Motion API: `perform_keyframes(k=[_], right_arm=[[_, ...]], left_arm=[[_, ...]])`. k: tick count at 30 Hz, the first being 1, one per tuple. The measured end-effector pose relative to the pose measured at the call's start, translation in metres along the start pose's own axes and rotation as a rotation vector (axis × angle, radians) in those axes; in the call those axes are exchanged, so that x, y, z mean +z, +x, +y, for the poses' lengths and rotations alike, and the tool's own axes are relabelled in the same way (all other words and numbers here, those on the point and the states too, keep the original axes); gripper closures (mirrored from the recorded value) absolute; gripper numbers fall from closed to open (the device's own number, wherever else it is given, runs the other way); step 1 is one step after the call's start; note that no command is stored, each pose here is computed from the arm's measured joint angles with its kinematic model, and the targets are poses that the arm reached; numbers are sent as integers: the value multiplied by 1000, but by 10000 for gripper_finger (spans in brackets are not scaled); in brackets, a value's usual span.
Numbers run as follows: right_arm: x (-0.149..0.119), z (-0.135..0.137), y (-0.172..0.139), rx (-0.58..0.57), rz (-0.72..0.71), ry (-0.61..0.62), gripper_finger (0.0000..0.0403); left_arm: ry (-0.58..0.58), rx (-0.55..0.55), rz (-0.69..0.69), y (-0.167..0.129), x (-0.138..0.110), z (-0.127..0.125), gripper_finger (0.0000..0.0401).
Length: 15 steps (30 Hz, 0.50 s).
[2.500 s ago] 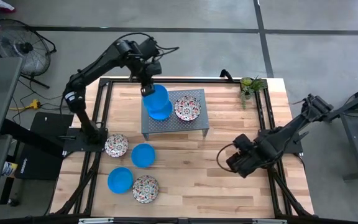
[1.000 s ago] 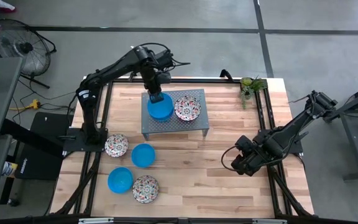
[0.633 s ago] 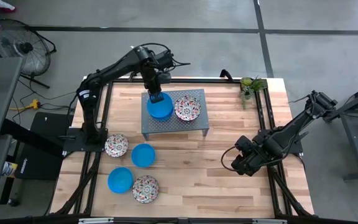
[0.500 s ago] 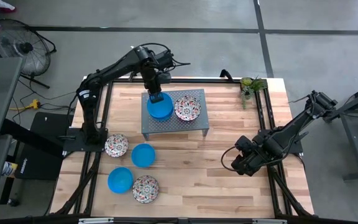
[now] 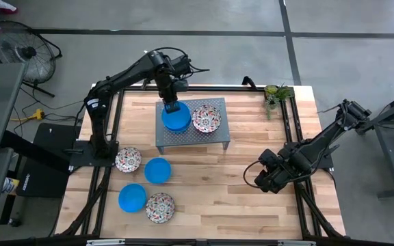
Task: Pick & Place Mini bowls
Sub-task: Stack the blue bowl on top of the blue bowl on the shelf
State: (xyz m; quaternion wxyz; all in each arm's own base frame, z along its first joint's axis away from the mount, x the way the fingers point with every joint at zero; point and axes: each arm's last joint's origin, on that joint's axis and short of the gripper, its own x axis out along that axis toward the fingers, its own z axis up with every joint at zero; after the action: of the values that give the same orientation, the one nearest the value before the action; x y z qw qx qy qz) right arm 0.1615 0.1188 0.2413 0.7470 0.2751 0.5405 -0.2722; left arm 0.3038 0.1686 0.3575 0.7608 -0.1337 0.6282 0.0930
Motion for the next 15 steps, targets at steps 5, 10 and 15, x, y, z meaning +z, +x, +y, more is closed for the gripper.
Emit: perform_keyframes(k=[5,10,15], right_arm=[[0,0,0,0,0,0,215],[0,0,0,0,-4,-1,215],[0,0,0,-1,-5,-3,215]], left_arm=[[8,-7,0,0,0,-2,401],[18,-29,13,7,4,-5,401],[29,-30,17,8,5,-7,401]])
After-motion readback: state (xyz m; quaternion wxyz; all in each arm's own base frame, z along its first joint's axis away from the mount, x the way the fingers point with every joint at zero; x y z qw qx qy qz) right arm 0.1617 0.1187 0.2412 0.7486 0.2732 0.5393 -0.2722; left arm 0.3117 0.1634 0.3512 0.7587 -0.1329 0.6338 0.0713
